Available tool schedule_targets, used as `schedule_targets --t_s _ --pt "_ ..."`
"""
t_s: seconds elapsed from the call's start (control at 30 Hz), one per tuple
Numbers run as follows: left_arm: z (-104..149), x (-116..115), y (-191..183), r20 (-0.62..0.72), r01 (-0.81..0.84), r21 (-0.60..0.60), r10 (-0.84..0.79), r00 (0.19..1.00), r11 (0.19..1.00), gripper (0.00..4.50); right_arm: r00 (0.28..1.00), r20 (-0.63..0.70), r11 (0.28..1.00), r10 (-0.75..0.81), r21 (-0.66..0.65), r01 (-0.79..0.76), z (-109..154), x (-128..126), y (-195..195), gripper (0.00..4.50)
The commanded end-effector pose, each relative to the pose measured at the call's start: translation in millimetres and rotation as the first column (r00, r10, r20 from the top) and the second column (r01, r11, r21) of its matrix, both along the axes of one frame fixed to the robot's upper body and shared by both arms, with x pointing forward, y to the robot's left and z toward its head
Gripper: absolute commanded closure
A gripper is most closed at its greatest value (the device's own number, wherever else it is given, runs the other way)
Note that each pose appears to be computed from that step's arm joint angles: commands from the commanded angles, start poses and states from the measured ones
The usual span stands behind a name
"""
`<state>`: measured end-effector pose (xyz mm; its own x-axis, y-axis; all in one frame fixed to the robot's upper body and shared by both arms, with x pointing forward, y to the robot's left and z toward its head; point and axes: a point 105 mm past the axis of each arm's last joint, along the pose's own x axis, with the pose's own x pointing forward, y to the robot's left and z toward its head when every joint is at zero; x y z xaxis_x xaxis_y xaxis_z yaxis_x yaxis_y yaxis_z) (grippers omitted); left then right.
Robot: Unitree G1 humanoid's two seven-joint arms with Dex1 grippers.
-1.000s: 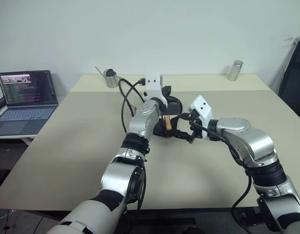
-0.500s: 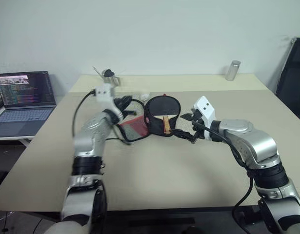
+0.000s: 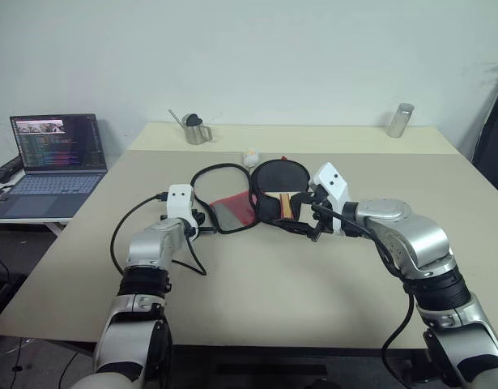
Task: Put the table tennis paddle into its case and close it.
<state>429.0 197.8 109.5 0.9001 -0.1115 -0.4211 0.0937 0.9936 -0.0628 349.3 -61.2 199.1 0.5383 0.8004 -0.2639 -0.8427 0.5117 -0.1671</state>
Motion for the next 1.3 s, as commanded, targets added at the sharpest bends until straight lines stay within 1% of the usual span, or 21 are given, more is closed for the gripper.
schedule_targets --t_s 0.03,0.3,0.47,0.53,0.6,0.73,0.8,0.87,1.0,1.1,1.17,1.3 --pt "16.4 7.2 -2.6 0.036 -0.018 0.026 0.017 0.999 0.999 4.46 0.998 0.055 1.0 0.002 0.011 -0.002 15.0 0.4 -0.9 0.0" --pt "11.2 0.0 18.6 0.018 -0.097 0.068 0.096 0.995 0.993 4.46 0.999 0.051 1.0 -0.013 0.007 0.013 13.6 -0.6 -4.2 0.0" --pt "7.0 -4.5 21.1 0.003 -0.097 0.074 0.097 0.995 0.993 4.46 0.999 0.049 1.0 -0.014 0.006 0.014 13.0 -1.2 -4.3 0.0" --pt "2.5 -3.7 16.8 -0.007 -0.09 0.078 0.091 0.996 0.993 4.46 0.999 0.047 1.0 -0.014 0.005 0.014 12.9 -1.0 -4.4 0.0" --pt "-0.1 -0.1 5.0 -0.012 -0.07 0.084 0.071 0.997 0.994 4.46 0.999 0.047 1.0 -0.011 0.003 0.011 12.9 -0.6 -3.8 0.0" --pt "7.0 9.0 -18.8 0.021 -0.055 0.066 0.054 0.998 0.996 4.46 0.999 0.049 1.0 -0.006 0.003 0.006 13.9 0.0 -1.8 0.0" --pt "17.4 14.3 -30.4 0.074 -0.054 0.033 0.051 0.996 0.998 4.46 0.999 0.051 1.0 -0.005 0.003 0.005 14.4 0.0 -1.2 0.0" --pt "36.7 20.2 -38.5 0.175 -0.065 -0.027 0.069 0.982 0.998 4.46 0.999 0.055 1.0 -0.001 0.005 0.001 15.8 -0.5 0.4 0.0" --pt "66.9 23.3 -35.4 0.336 -0.096 -0.11 0.128 0.933 0.989 4.46 0.998 0.059 1.0 0.001 0.013 -0.001 17.9 -1.0 2.3 0.0" --pt "92.2 23.5 -35.3 0.449 -0.078 -0.145 0.136 0.883 0.986 4.46 0.998 0.058 1.0 -0.005 0.01 0.004 16.5 -0.8 1.4 0.0" --pt "106.5 23.2 -36.6 0.502 -0.058 -0.181 0.143 0.853 0.982 4.46 0.998 0.058 1.0 -0.007 0.01 0.007 16.6 -0.6 0.8 0.0" --pt "125.9 21.5 -44.5 0.579 -0.005 -0.202 0.124 0.806 0.979 4.46 0.998 0.061 1.0 -0.016 0.012 0.015 17.1 -0.3 -0.2 0.0"
